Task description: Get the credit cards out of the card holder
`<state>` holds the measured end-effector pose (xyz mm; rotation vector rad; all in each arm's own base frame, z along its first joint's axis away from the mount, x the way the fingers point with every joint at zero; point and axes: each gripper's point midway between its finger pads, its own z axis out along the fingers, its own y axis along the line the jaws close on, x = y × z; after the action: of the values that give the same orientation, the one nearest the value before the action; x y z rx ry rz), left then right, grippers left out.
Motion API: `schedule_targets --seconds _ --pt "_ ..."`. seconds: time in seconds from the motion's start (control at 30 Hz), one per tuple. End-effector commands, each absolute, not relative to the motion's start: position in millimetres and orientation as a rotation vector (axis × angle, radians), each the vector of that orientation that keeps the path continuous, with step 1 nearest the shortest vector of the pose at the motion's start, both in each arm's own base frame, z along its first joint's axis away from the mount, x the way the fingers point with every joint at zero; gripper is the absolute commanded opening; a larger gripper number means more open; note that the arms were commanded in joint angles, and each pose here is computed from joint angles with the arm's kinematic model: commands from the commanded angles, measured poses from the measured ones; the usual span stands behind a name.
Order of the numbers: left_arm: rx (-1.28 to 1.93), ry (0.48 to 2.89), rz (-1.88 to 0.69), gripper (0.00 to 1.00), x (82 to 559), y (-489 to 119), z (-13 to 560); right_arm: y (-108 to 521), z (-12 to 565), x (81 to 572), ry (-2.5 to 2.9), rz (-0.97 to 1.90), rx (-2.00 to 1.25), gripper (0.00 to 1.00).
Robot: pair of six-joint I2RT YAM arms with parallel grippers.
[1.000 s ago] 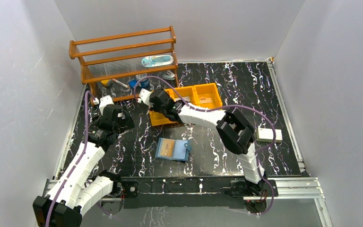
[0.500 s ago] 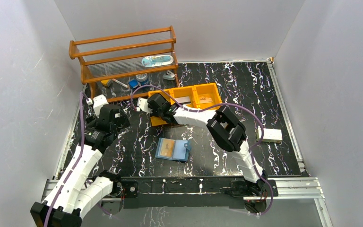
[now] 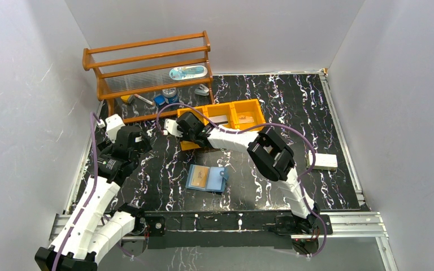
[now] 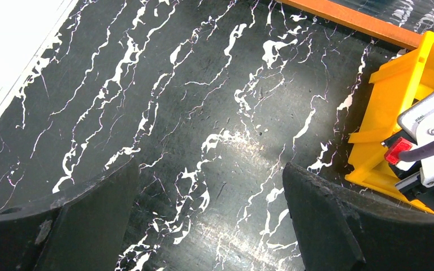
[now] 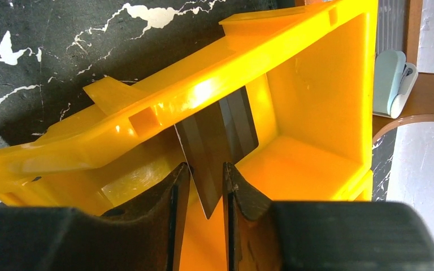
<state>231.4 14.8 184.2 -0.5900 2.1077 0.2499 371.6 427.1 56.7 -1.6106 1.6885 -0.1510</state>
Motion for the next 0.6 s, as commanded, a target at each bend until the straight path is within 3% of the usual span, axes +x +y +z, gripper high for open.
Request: schedule_targets --seconds 0.0,0.37,0.57 --pt "-0.616 2.064 0.26 0.98 232 20 198 438 82 383 1.66 -0.128 -1.524 0.38" --pt "-0.599 2.075 0.244 0.98 234 17 196 441 83 404 1.697 -0.134 -1.338 0.62" --pt "-0.59 2.081 0.241 0.98 234 15 195 440 95 417 1.811 -0.036 -1.14 0.68"
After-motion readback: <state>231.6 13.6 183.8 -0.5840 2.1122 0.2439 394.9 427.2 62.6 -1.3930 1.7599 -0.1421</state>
